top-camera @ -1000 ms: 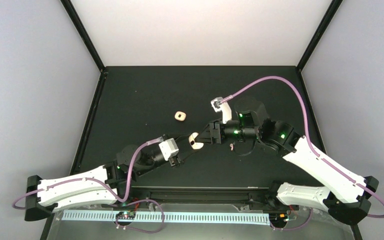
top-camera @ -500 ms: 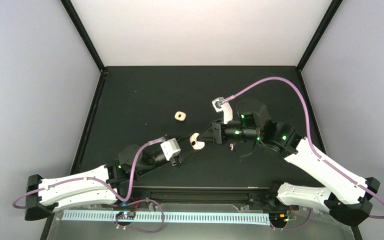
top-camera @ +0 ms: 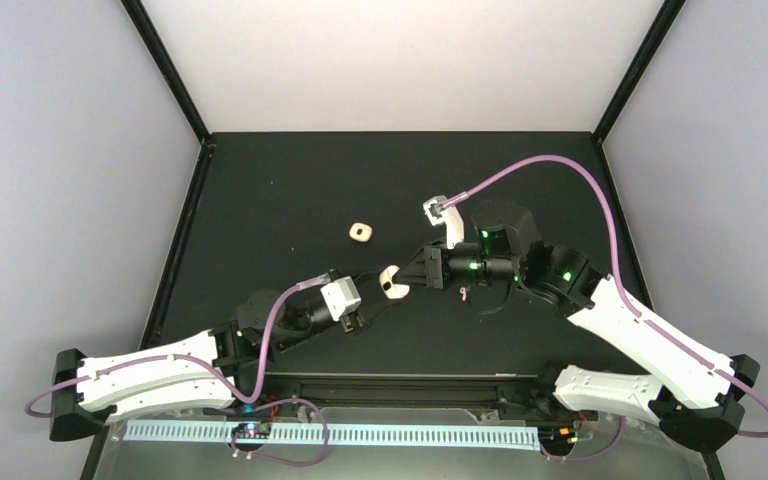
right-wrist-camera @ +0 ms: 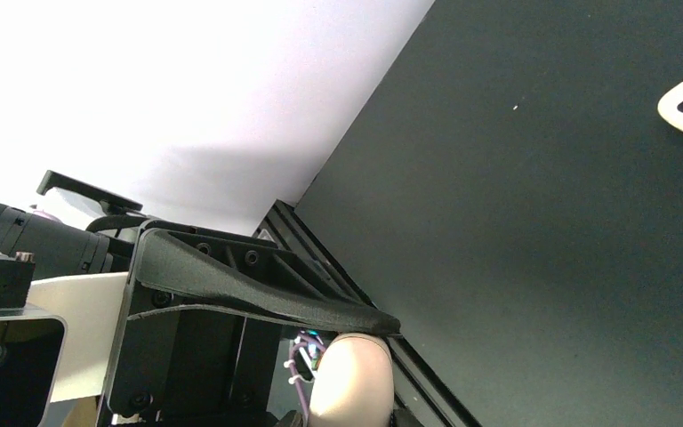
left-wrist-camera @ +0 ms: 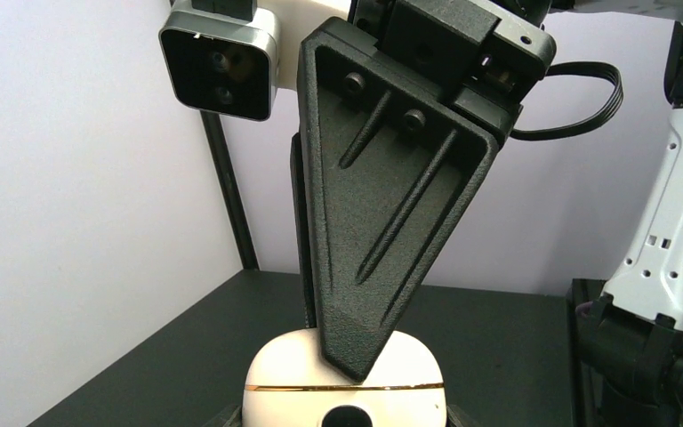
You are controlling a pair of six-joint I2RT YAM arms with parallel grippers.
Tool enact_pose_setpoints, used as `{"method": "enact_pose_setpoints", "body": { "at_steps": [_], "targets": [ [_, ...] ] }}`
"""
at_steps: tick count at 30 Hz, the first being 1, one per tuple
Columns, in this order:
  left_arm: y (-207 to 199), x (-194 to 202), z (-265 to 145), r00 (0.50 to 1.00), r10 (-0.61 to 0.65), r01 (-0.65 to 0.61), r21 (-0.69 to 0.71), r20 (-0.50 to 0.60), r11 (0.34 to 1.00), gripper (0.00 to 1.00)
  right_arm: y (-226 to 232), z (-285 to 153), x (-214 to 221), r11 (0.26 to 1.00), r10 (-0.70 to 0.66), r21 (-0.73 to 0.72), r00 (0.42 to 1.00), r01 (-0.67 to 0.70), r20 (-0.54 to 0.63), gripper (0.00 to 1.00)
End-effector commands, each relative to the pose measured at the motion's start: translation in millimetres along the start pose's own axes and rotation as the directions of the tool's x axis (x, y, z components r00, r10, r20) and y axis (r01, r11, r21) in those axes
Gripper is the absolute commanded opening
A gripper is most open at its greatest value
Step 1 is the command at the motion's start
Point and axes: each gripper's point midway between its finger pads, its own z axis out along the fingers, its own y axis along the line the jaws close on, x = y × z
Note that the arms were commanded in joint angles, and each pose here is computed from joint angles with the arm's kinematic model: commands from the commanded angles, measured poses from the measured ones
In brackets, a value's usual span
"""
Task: Insert the wireless bluetooth earbuds into the charging case
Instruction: Adjust the charging case.
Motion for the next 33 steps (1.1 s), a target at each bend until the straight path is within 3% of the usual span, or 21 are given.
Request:
{"method": "enact_pose_setpoints", "body": {
  "at_steps": [1, 6, 13, 20, 25, 29, 33],
  "targets": [
    [3.7, -29.7, -0.6, 0.996, -0.01, 0.011, -0.01, 0.085, 1.0, 0.02, 4.1, -2.6, 1.2, 1.0, -0.002, -0.023, 1.0, 0.002, 0.003, 0.27],
    [4.3, -30.2, 0.2, 0.996, -0.009, 0.01, -0.013, 0.085, 1.0, 0.02, 2.9, 1.5, 5.5, 1.0, -0.001, -0.025, 1.0, 0.001, -0.023, 0.4],
    [3.5, -29.3, 1.2, 0.997, -0.01, 0.011, -0.01, 0.082, 1.0, 0.02, 1.9, 1.4, 5.0, 1.0, -0.004, -0.02, 1.0, 0.003, -0.018, 0.32],
    [2.0, -27.7, 3.8, 0.997, -0.01, 0.01, -0.002, 0.072, 1.0, 0.01, 1.7, 5.2, 7.3, 1.0, -0.01, -0.023, 0.999, 0.009, -0.039, 0.38],
    [2.0, -28.4, 4.4, 0.997, -0.013, 0.013, -0.001, 0.071, 1.0, 0.02, 0.2, 5.7, 7.2, 1.0, -0.012, -0.017, 0.999, 0.011, -0.037, 0.31],
    [3.3, -29.2, 3.9, 0.997, -0.019, 0.02, -0.008, 0.073, 1.0, 0.11, 0.4, 4.1, 5.3, 1.0, -0.016, -0.015, 1.0, 0.016, -0.025, 0.21],
    [4.1, -27.8, 3.4, 0.997, -0.034, 0.035, -0.012, 0.068, 0.999, 0.34, 1.9, 0.9, 1.7, 1.0, -0.02, -0.018, 1.0, 0.02, -0.001, 0.09]
  ]
}}
